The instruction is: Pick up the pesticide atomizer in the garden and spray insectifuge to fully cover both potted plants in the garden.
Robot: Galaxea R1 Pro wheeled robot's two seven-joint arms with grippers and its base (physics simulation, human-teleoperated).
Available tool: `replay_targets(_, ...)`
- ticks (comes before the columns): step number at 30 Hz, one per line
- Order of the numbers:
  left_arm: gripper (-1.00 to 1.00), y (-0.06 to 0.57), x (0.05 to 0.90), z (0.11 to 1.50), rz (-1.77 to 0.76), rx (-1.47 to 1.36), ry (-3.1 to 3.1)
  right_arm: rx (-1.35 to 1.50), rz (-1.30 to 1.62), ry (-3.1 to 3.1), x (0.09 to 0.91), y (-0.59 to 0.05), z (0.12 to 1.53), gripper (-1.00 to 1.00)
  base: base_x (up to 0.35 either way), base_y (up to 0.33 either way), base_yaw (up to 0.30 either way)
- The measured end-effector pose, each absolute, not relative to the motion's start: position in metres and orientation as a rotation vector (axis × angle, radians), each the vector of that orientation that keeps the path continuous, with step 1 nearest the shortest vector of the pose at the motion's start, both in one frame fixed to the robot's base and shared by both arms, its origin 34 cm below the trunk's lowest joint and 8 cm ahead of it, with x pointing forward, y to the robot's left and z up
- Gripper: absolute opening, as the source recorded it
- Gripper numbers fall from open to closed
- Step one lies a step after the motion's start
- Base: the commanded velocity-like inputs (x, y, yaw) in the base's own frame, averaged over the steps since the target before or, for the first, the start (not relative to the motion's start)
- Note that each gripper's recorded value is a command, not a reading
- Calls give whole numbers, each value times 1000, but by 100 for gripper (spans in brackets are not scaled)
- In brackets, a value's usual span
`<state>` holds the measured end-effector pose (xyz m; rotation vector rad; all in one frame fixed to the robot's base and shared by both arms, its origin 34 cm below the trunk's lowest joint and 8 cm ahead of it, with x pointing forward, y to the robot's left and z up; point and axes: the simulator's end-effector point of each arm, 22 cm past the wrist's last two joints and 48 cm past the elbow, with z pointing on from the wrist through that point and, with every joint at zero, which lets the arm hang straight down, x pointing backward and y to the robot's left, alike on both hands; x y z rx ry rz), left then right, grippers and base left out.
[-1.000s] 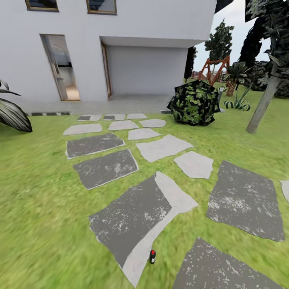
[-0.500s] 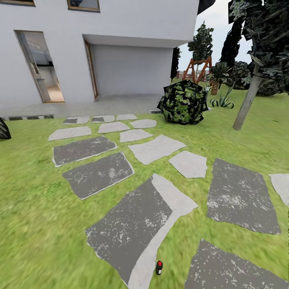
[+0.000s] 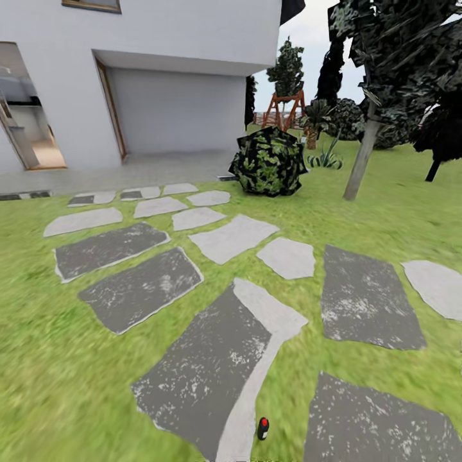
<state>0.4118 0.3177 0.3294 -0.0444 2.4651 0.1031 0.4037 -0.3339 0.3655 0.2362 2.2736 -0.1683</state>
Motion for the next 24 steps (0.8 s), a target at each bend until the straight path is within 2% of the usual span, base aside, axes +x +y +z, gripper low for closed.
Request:
replay_targets(15,100,317,412,329,102,-42,2466,236,-168,2274,404,-334,365,100,-223,214,-268)
replay_targets(24,100,318,412,329,103,-44,2465,236,-169,2273,404,-334,366,100,-92,84,-274)
